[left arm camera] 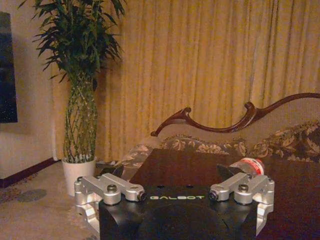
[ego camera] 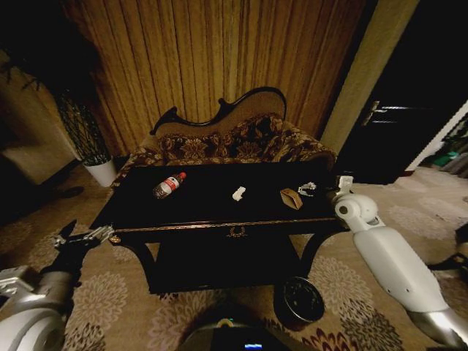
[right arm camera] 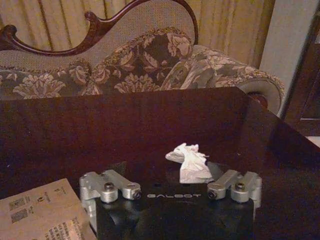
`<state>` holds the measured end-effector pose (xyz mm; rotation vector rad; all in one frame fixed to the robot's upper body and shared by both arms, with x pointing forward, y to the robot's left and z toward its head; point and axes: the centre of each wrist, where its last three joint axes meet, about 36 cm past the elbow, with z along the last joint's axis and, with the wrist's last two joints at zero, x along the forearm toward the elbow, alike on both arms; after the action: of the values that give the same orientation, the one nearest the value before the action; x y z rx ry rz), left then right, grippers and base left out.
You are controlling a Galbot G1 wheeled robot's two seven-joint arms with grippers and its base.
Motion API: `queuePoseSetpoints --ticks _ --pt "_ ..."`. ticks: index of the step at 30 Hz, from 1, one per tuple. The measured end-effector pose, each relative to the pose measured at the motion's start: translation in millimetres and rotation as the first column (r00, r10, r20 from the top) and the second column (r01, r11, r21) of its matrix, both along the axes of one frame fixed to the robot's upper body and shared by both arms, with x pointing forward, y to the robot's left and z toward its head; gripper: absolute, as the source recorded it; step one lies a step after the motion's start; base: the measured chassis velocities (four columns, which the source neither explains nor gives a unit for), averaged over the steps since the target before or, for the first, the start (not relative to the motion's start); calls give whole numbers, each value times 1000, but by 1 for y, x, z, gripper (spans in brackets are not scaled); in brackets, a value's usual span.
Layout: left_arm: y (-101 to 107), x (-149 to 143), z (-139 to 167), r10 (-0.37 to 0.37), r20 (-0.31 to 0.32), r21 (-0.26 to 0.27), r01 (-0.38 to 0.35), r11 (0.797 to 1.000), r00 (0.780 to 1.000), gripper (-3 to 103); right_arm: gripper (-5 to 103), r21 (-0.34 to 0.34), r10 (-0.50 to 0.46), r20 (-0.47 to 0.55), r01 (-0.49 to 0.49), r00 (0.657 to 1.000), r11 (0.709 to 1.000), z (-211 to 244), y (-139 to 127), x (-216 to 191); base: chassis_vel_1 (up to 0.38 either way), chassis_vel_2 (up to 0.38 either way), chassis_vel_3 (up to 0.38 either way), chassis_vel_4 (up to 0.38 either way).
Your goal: Move to the front of the table and place the trash on the table into the trash bin.
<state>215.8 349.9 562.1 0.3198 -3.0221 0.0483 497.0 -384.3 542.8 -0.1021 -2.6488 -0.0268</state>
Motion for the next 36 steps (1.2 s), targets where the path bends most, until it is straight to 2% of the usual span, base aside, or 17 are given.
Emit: queuePoseSetpoints --ticks 4,6,8,9,12,13,15,18,20,21,24,36 --pt "0 0 0 3 0 0 -3 1000 1000 100 72 4 -6 -2 6 1000 1000 -3 0 -1 0 0 0 0" --pt "0 0 0 2 1 0 -2 1000 1000 100 72 5 -8 -1 8 1000 1000 -4 -1 -1 0 0 0 0" --pt "0 0 0 0 2 3 0 1000 1000 100 61 6 -11 -1 11 1000 1000 -4 -2 -2 0 0 0 0" --pt "0 0 0 0 2 3 0 1000 1000 100 61 6 -11 -1 11 1000 1000 -4 -2 -2 0 0 0 0" --pt "0 1 1 -4 6 6 4 1000 1000 100 44 7 -12 1 12 1000 1000 -4 -3 -3 0 0 0 0" --pt "0 1 1 -4 6 6 4 1000 1000 100 44 7 -12 1 12 1000 1000 -4 -3 -3 0 0 0 0" --pt "0 1 1 -5 6 6 5 1000 1000 100 33 7 -12 2 12 1000 1000 -3 -4 -3 0 0 0 0" --pt "0 1 1 -5 7 6 5 1000 1000 100 28 8 -11 3 11 1000 1000 -3 -4 -2 0 0 0 0" --pt "0 1 1 -5 7 6 5 1000 1000 100 17 9 -10 3 10 1000 1000 -3 -4 -2 0 0 0 0" --pt "0 1 1 -5 7 6 5 1000 1000 100 17 9 -10 3 10 1000 1000 -3 -4 -2 0 0 0 0" --pt "0 1 1 -6 7 8 6 1000 1000 100 3 10 -8 3 8 1000 1000 -4 -4 -2 0 0 0 0" --pt "1 2 2 -10 8 12 10 1000 1000 100 0 18 0 7 0 1000 1000 -4 -9 -5 0 0 0 0"
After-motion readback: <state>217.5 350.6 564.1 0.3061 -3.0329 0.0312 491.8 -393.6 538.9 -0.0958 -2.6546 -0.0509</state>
